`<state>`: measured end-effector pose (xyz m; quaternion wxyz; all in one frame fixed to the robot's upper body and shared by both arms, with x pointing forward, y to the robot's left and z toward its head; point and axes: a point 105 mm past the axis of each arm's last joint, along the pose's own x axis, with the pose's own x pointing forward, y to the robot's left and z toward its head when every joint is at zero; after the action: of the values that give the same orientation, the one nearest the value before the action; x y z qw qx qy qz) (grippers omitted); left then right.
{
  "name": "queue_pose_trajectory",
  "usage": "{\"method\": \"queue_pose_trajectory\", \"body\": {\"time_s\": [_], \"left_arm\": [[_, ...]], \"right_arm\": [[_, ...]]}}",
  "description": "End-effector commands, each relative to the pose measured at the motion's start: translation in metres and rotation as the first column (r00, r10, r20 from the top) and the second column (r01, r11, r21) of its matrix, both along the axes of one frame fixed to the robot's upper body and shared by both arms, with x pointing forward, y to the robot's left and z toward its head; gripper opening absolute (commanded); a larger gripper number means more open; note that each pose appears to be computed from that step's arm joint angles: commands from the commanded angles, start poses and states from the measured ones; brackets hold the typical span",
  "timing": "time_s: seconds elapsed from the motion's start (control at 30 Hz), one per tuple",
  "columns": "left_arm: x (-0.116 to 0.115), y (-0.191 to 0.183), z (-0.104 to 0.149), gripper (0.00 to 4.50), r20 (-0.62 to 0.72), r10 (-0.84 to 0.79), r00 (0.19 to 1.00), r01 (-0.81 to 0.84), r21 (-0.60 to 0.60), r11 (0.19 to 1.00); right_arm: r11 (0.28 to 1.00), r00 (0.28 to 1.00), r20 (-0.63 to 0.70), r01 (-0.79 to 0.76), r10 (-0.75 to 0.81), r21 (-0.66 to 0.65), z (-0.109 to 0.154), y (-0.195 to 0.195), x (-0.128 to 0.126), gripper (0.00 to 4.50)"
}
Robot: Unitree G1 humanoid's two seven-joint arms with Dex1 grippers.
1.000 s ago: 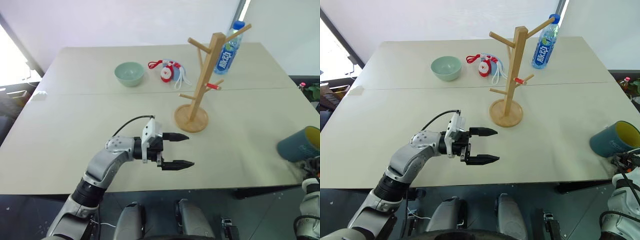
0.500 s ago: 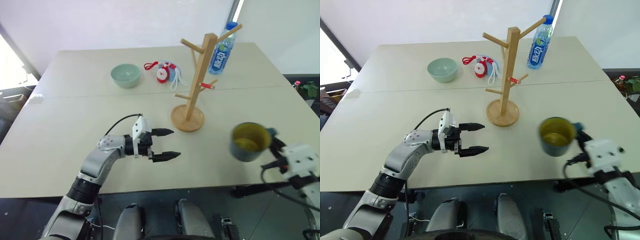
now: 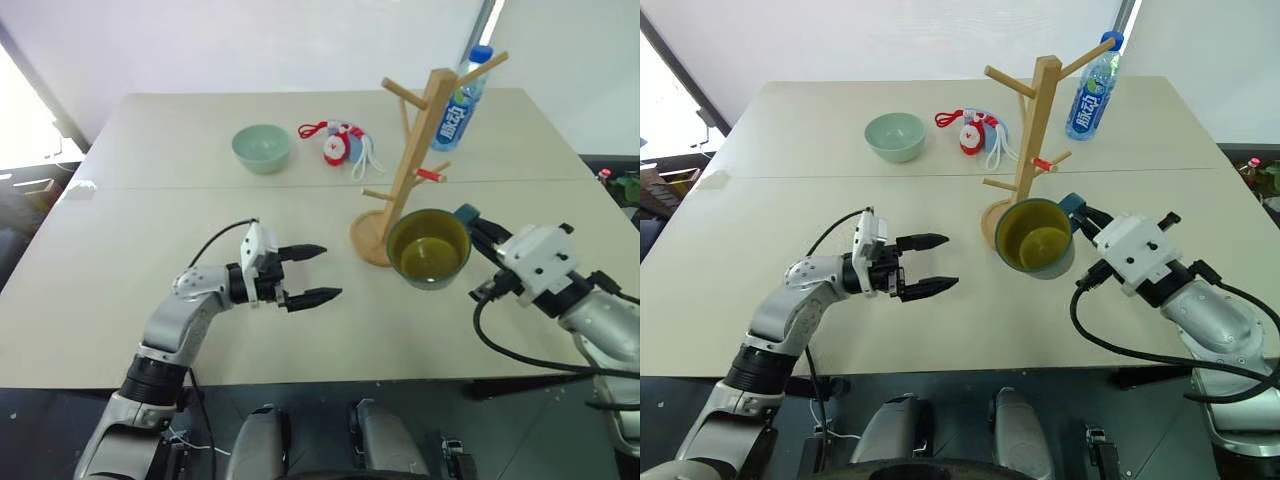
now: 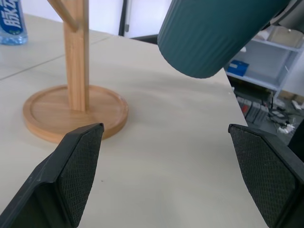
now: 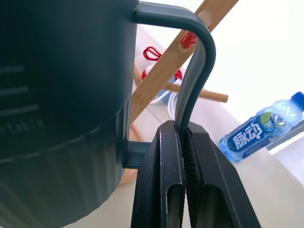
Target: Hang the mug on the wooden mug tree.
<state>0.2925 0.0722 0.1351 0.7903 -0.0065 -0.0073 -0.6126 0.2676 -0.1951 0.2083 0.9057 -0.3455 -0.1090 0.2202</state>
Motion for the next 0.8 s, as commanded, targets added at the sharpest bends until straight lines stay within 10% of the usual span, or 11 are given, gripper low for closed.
{"method": "queue_pose_trajectory", "body": {"time_s": [0.03,0.8], "left_arm": [[-0.001,0.006,0.031,4.50,0.054,0.000,0.999,0.004,-0.066,0.998],[-0.009,0.015,0.083,4.50,0.095,0.012,0.995,0.002,-0.149,0.989]], "right_arm": [[0.999,0.998,0.059,-0.025,0.026,-0.024,0.021,0.007,0.006,0.04],[0.998,0.998,0.061,0.034,-0.030,-0.053,0.039,0.033,0.061,0.04]]}}
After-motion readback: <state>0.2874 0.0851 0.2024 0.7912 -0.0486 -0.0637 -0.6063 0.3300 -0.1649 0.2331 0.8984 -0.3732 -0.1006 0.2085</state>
